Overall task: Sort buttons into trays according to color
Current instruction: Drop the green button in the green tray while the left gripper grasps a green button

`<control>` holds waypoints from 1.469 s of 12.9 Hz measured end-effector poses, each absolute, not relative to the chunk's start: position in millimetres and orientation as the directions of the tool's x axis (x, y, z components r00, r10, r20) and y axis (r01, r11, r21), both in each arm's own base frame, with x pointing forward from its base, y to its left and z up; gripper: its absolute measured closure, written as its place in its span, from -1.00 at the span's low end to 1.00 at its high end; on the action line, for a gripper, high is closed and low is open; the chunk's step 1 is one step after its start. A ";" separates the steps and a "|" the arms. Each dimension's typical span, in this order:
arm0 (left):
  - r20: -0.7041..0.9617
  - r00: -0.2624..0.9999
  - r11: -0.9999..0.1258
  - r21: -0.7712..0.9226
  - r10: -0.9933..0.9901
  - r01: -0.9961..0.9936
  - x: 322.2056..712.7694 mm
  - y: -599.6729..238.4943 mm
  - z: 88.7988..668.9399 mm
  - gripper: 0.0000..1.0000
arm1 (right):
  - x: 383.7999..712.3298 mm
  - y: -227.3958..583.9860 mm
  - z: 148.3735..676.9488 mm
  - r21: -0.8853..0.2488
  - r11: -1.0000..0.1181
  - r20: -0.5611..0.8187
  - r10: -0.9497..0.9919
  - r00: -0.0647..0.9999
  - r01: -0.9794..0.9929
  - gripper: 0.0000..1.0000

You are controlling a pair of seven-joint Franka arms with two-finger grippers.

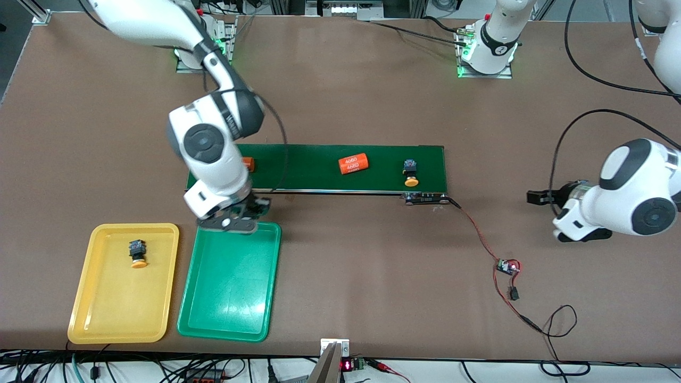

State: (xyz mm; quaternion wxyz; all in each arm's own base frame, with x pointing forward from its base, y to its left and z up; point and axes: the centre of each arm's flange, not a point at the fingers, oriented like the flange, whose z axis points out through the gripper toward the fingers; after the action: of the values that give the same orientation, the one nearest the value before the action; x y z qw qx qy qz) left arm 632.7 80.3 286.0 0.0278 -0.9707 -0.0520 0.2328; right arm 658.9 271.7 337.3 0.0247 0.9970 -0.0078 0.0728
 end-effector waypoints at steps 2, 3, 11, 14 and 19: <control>-0.489 0.867 -0.995 -0.066 0.094 0.070 619.6 136.4 262.5 -1.00 | 679.0 246.1 303.1 0.037 -0.999 0.179 0.023 0.984 0.016 0.19; -0.505 0.859 -0.996 -0.068 0.081 0.054 612.3 161.9 251.2 -1.00 | 685.5 238.7 282.7 0.032 -0.999 0.194 0.031 0.981 0.025 0.19; -0.443 0.894 -0.995 -0.046 -0.061 -0.091 594.8 227.0 186.0 -1.00 | 708.4 214.6 203.7 0.030 -0.997 0.291 0.079 0.954 0.074 0.18; -0.451 0.889 -0.993 -0.038 -0.083 -0.112 591.9 226.4 179.9 -0.57 | 709.1 213.8 202.5 0.034 -0.997 0.293 0.080 0.953 0.073 -0.34; -0.452 0.887 -0.993 -0.026 -0.094 -0.119 587.6 226.3 166.3 -0.08 | 710.7 223.3 222.5 0.029 -0.996 0.323 0.089 0.942 0.085 -1.00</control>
State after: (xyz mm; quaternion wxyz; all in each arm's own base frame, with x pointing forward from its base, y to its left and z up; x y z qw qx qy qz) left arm 587.6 226.3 166.3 0.0266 -0.9709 0.0550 0.2315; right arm 710.7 223.3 222.5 0.0072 0.9854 0.0442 0.1640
